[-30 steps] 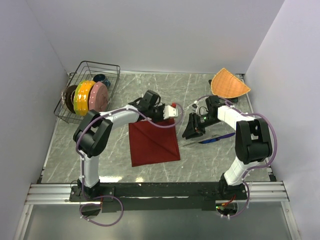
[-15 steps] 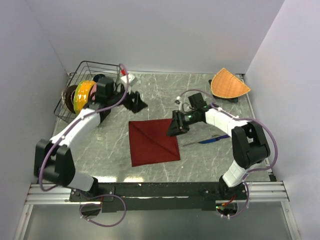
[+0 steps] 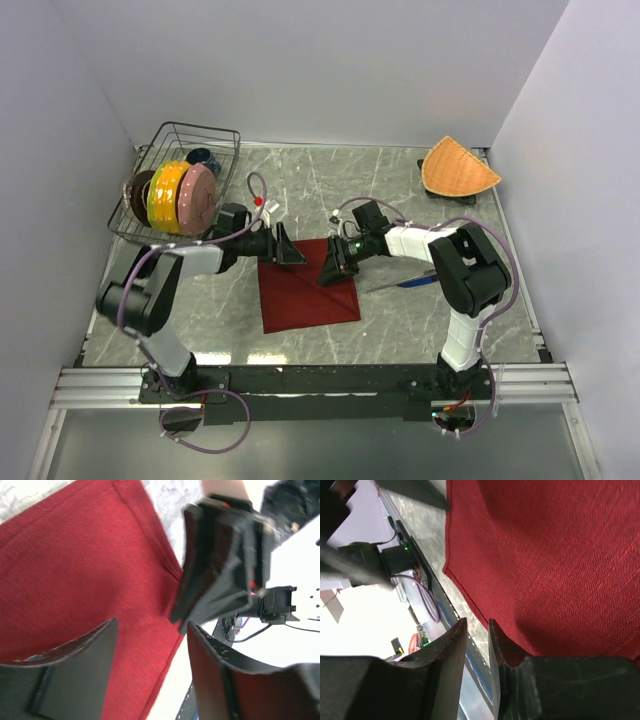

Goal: Fold the napkin into a case and place the utensils inside
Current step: Smooth out the upper triangle-folded napkin at the center of the board.

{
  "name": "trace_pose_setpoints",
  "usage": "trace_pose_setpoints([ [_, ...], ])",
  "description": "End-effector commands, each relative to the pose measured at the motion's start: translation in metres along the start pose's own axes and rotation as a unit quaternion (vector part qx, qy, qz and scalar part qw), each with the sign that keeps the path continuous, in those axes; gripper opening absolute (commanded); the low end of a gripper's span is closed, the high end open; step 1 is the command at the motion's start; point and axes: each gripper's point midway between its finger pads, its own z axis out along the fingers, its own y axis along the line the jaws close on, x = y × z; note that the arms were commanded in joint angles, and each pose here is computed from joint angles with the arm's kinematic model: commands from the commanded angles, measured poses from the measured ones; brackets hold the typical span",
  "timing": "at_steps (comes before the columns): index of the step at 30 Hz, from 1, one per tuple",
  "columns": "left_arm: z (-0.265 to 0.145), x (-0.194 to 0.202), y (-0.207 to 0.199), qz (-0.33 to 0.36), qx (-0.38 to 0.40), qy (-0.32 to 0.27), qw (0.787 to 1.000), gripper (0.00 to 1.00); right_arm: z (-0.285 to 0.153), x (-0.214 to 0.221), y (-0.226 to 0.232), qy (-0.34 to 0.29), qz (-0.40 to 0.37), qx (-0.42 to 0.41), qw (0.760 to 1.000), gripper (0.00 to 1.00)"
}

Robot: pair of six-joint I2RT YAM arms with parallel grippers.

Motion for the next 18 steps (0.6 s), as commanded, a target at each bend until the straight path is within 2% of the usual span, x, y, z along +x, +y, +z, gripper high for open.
trace_pose_setpoints([
  [1,0.016,-0.019,0.005,0.002,0.033,-0.01,0.999,0.59,0.002,-0.004,-0.006,-0.008,-0.016,-0.007,1.0,0.31],
  [8,0.026,-0.03,0.045,-0.026,0.018,-0.011,0.999,0.52,-0.007,0.014,-0.043,0.01,0.017,0.015,1.0,0.27],
  [18,0.033,-0.012,0.074,-0.062,0.003,0.016,0.998,0.45,-0.017,0.047,-0.076,0.046,0.033,0.052,0.997,0.26],
])
